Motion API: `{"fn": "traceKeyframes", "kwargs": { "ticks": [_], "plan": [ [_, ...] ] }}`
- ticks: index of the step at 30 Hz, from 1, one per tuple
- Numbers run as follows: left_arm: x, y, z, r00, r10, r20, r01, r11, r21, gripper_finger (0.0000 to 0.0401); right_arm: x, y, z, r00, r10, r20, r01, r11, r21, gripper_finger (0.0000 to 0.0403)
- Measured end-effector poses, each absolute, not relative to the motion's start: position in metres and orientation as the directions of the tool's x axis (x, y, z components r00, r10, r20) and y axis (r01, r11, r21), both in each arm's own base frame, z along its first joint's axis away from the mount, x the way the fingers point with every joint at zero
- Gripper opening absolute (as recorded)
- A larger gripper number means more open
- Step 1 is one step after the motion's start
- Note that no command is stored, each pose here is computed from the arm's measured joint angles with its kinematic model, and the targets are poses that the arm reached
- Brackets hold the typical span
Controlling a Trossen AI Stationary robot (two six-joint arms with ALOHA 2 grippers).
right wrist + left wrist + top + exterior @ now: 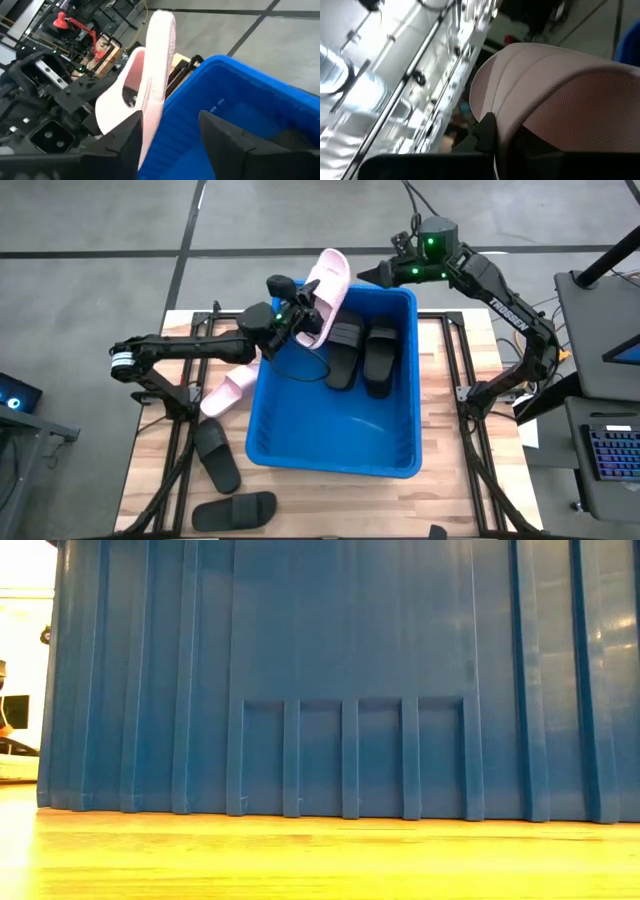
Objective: Pick and place slides into bin
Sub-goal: Put the pink slide into the blue bin
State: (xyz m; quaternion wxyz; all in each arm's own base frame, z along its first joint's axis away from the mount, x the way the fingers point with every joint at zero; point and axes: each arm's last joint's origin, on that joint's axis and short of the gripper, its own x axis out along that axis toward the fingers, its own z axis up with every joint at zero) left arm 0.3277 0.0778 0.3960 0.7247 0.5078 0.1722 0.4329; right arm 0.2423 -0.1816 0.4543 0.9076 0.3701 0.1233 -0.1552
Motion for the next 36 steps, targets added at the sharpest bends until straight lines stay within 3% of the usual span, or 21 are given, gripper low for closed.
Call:
{"fn": "traceKeyframes", "kwargs": {
  "ticks": [3,11,24,36],
  "plan": [
    [0.329,0.073,0.390,0.536,0.830,0.153,-0.438,0.119,0.891,0.0001,0.236,-0.184,0.457,0.919,-0.214,-0.331,0.382,0.689,0.616,0.0199],
    [0.335,0.065,0.356,0.509,0.859,-0.049,-0.387,0.279,0.879,0.0000,0.223,-0.184,0.465,0.919,-0.250,-0.306,0.389,0.710,0.587,0.0205],
    [0.364,0.070,0.291,0.312,0.939,-0.147,-0.331,0.253,0.909,0.0000,0.220,-0.182,0.467,0.920,-0.249,-0.302,0.385,0.722,0.575,0.0205],
    [0.345,0.075,0.254,0.202,0.922,-0.332,-0.350,0.384,0.855,0.0000,0.219,-0.180,0.465,0.916,-0.242,-0.321,0.390,0.731,0.561,0.0206]
  ]
}}
